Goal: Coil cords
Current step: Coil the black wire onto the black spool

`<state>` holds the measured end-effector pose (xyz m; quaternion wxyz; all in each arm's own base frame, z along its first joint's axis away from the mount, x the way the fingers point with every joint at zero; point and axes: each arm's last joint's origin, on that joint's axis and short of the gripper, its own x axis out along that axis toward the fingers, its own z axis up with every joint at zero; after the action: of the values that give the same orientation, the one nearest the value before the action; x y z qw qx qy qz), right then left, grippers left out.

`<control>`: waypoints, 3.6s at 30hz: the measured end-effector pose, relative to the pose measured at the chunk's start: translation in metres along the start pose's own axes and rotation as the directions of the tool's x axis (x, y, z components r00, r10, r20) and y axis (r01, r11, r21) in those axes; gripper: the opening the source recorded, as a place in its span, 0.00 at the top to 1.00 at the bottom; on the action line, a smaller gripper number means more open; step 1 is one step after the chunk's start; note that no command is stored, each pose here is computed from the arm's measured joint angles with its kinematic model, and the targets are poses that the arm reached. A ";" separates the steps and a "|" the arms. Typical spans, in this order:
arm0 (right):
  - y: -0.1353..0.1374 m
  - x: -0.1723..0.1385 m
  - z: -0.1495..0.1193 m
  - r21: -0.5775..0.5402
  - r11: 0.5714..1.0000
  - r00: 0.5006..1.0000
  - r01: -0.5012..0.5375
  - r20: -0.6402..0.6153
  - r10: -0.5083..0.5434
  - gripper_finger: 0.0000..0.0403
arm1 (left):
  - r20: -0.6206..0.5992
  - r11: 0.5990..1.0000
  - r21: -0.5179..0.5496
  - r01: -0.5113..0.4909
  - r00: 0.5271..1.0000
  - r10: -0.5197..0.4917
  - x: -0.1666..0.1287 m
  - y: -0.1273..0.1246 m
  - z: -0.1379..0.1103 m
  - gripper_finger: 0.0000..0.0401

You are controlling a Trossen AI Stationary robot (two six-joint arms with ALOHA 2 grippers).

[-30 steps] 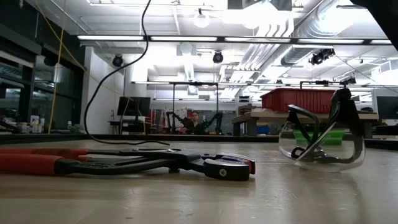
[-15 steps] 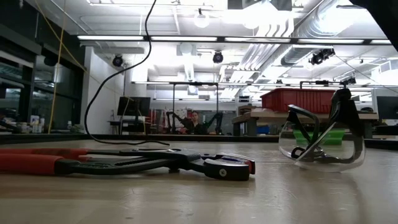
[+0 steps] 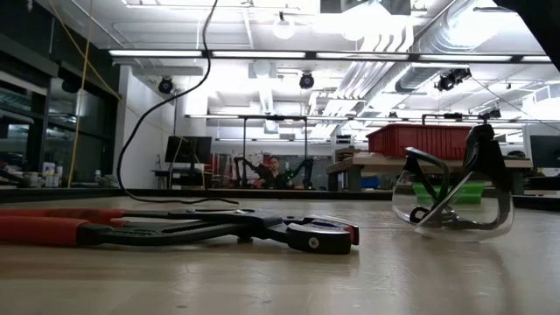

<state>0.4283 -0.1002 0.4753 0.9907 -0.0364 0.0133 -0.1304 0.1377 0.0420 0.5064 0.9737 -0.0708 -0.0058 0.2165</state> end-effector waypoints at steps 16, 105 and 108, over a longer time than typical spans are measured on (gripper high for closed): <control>-0.015 -0.032 0.009 0.052 0.992 0.984 -0.112 -0.132 0.118 0.61 | -0.010 0.939 0.342 0.046 0.999 -0.046 0.019 -0.004 -0.002 1.00; -0.004 -0.069 0.040 -0.011 0.983 0.981 -0.186 -0.065 0.185 0.99 | 0.424 0.966 -0.127 0.225 0.893 -0.153 0.070 -0.020 0.028 1.00; 0.015 -0.060 0.044 -0.038 0.974 0.975 -0.221 0.022 0.222 0.99 | 0.432 0.908 -0.312 0.281 0.893 -0.128 0.074 -0.020 0.027 1.00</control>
<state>0.3756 -0.0668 0.5190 0.9984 -0.0540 0.0065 -0.0183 0.2120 0.0595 0.5349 0.9385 -0.2039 -0.2534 0.1160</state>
